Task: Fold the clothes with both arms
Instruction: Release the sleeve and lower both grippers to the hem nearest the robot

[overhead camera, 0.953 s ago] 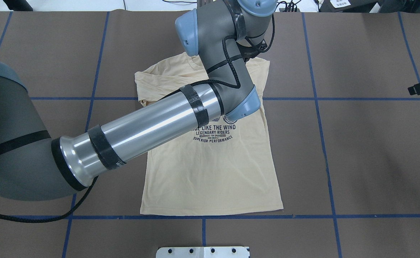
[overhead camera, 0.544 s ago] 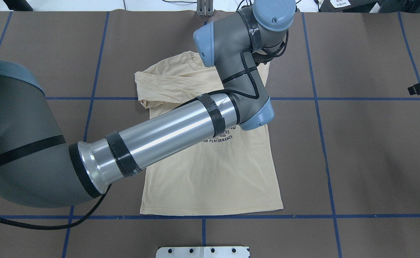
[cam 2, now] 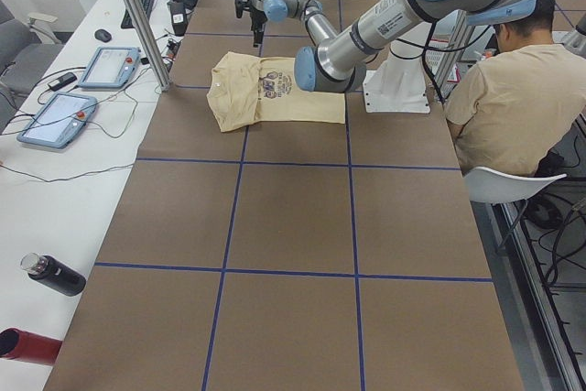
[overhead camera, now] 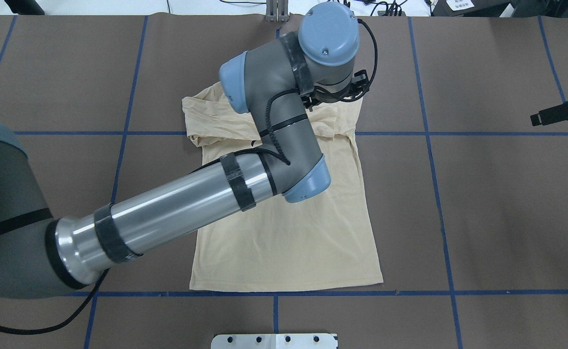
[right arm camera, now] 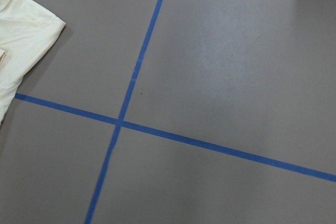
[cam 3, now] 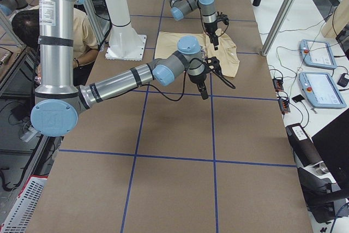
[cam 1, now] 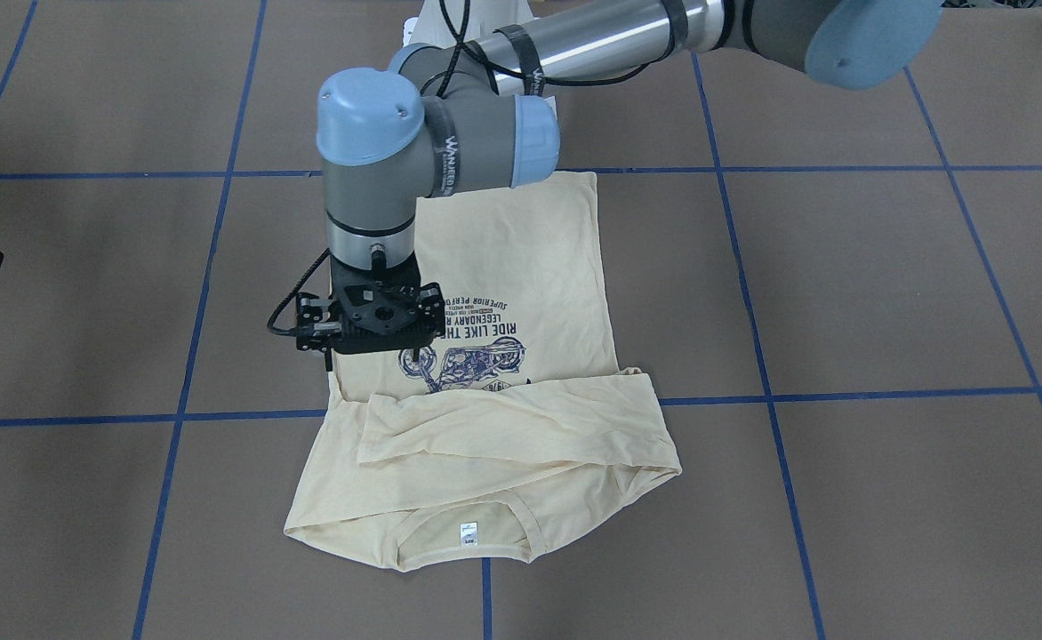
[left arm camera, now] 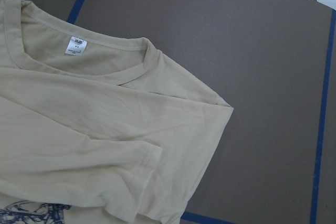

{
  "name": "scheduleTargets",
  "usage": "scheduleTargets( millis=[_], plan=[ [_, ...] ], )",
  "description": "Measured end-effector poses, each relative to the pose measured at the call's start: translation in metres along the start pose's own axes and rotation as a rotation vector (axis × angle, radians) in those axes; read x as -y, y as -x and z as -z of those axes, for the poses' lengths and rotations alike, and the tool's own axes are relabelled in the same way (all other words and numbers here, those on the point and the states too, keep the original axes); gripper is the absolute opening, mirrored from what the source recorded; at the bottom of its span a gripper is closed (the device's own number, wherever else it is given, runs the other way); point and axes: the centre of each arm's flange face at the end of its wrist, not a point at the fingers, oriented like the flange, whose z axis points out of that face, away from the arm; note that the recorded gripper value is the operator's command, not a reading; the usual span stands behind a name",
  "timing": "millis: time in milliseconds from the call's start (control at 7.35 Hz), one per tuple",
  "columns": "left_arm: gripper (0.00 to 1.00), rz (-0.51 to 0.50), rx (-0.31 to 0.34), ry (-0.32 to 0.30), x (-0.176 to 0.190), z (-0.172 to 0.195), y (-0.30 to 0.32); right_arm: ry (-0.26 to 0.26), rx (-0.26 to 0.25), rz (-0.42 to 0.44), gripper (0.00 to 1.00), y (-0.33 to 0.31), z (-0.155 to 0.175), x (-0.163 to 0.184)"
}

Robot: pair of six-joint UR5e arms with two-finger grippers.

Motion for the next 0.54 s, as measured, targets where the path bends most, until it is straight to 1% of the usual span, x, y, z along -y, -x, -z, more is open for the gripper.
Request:
scheduleTargets(
  millis=[272, 544],
  plan=[
    [1.0, -0.146, -0.034, 0.01, -0.035, 0.032, 0.122, -0.028, 0.034, -0.064, 0.99, 0.071, -0.017, -0.011],
    [1.0, -0.239, -0.047, 0.007, -0.068, 0.072, 0.222, -0.045, 0.056, -0.129, 0.99, 0.153, -0.034, -0.044]
  ],
)
